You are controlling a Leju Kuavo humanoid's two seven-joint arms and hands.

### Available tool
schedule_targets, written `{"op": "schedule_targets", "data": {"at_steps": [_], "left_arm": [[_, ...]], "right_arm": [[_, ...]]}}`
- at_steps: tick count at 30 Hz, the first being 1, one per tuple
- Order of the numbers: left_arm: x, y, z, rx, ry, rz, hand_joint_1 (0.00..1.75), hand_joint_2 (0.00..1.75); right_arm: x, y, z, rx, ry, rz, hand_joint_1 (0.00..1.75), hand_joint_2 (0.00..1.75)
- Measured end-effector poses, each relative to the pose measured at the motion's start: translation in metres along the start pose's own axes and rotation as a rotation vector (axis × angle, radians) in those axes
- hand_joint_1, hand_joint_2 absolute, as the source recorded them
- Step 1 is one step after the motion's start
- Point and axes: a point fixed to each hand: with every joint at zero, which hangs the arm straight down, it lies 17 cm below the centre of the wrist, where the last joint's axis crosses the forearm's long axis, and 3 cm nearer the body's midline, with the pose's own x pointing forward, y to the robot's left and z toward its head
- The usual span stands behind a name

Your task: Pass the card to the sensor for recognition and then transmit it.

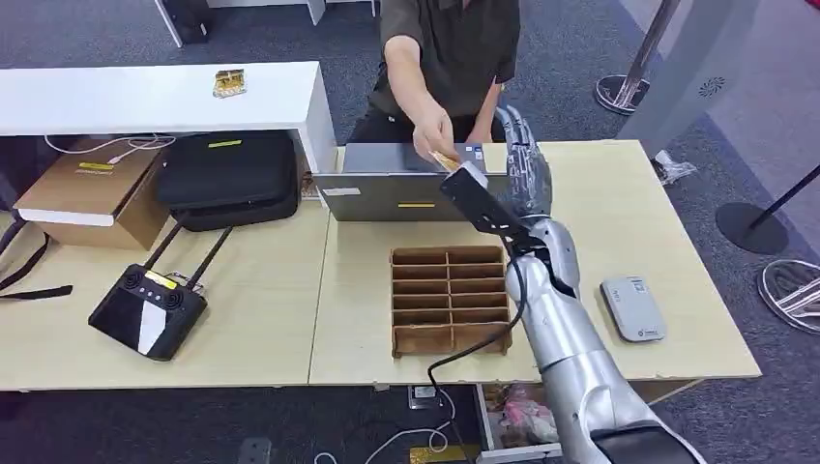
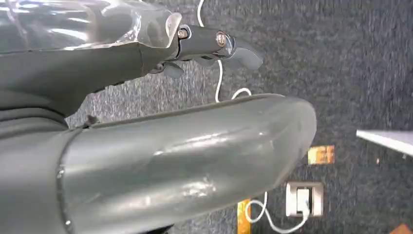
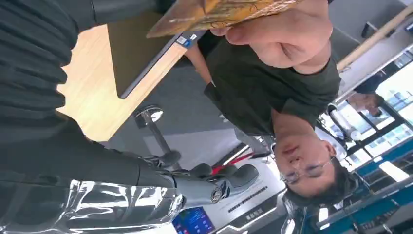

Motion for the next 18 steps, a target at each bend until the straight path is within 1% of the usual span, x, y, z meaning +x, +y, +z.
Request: {"op": "schedule_targets", "data": {"at_steps": [7, 18], "left_arm": [[-0.002, 0.0, 0.003, 0.016, -0.007, -0.001, 0.0, 0.0], [-0.001, -0.002, 0.003, 0.01, -0.012, -0.004, 0.0, 0.0]], "right_arm": [[0.001, -0.009, 0.003, -0.055, -0.01, 0.009, 1.75, 1.75], [0.006, -0.018, 0.002, -0.094, -0.027, 0.009, 1.75, 1.75]]}}
